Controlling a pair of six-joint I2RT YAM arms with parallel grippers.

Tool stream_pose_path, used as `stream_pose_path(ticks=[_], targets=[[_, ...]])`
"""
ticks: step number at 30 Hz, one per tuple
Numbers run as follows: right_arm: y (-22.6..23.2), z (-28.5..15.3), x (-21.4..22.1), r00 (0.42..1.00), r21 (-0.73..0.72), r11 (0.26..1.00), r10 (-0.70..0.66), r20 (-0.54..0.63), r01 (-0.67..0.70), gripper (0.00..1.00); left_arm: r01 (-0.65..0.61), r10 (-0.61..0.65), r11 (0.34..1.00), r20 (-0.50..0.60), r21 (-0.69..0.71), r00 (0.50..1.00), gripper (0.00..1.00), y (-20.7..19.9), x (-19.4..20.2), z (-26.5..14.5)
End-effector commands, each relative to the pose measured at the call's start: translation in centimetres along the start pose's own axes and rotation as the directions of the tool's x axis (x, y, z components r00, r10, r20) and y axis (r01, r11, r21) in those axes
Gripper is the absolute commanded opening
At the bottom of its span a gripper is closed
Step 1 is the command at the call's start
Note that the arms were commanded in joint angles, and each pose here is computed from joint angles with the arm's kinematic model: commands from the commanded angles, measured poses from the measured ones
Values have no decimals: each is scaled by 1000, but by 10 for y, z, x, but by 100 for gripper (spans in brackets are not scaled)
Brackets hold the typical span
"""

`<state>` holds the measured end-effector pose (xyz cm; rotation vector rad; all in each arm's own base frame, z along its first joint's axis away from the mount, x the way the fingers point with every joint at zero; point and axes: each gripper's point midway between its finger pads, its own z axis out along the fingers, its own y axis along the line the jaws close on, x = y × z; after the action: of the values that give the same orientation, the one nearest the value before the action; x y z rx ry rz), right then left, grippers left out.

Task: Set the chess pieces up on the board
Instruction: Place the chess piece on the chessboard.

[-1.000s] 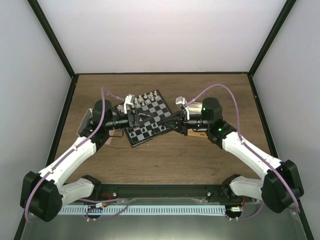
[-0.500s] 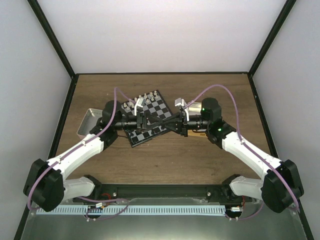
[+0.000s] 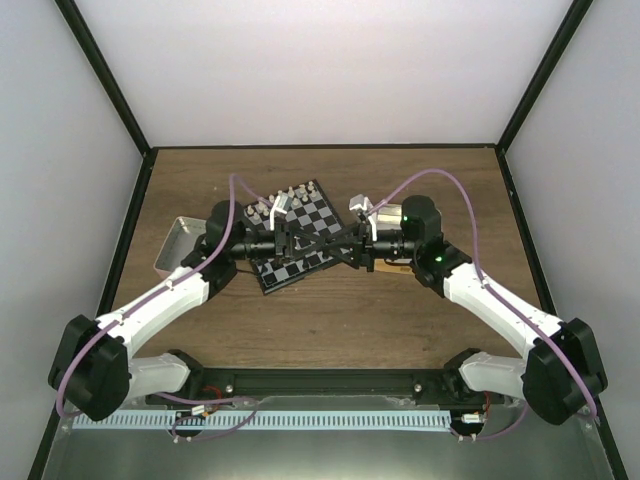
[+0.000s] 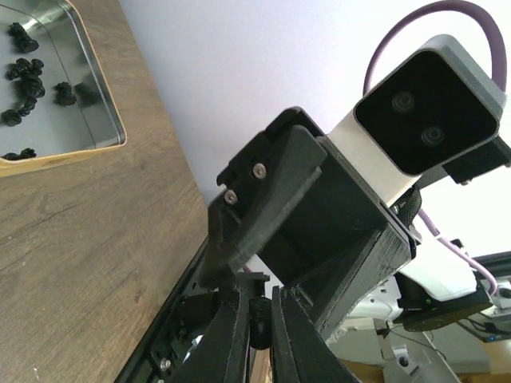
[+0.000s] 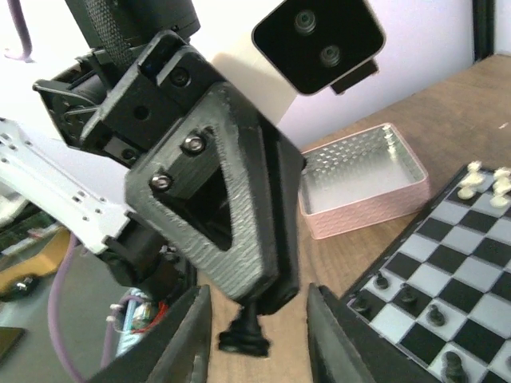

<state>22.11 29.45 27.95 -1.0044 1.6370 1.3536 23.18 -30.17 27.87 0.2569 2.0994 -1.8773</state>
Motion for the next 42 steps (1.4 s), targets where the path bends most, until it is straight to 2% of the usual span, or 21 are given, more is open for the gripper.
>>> stream_pose_path(ticks=[1,4,7,9,13,15,19,28,35,42], targets=[[-9,-1,-15,999,86,996,-1,36,-2,44,-60,60,998,1,15,998,4,-7,0,0],[-20,-7,-17,998,173,984,17,65,-28,60,-83,88,993,62,-84,994,4,11,-12,-6],[-32,-19,-25,991,289,955,27,134,-65,68,-95,143,949,142,-299,980,4,46,-28,-22],[-44,-31,-28,979,378,919,35,200,-110,71,-91,199,881,187,-465,962,4,70,-39,-38],[-75,-51,-18,959,533,819,70,276,-213,72,-81,310,691,193,-719,931,4,115,-52,-71],[-87,-57,-12,953,582,775,85,289,-246,72,-66,328,597,167,-800,930,4,137,-53,-82],[-99,-54,2,951,601,749,128,282,-279,72,-81,341,470,96,-879,935,4,165,-56,-85],[-115,-47,18,954,624,726,166,248,-289,72,-153,290,386,-38,-910,956,4,212,-56,-57],[-123,-47,21,960,651,708,162,226,-273,72,-196,253,427,-91,-883,963,4,230,-49,-34],[-127,-45,24,963,657,705,170,210,-268,73,-218,236,424,-125,-879,964,6,244,-44,-27]])
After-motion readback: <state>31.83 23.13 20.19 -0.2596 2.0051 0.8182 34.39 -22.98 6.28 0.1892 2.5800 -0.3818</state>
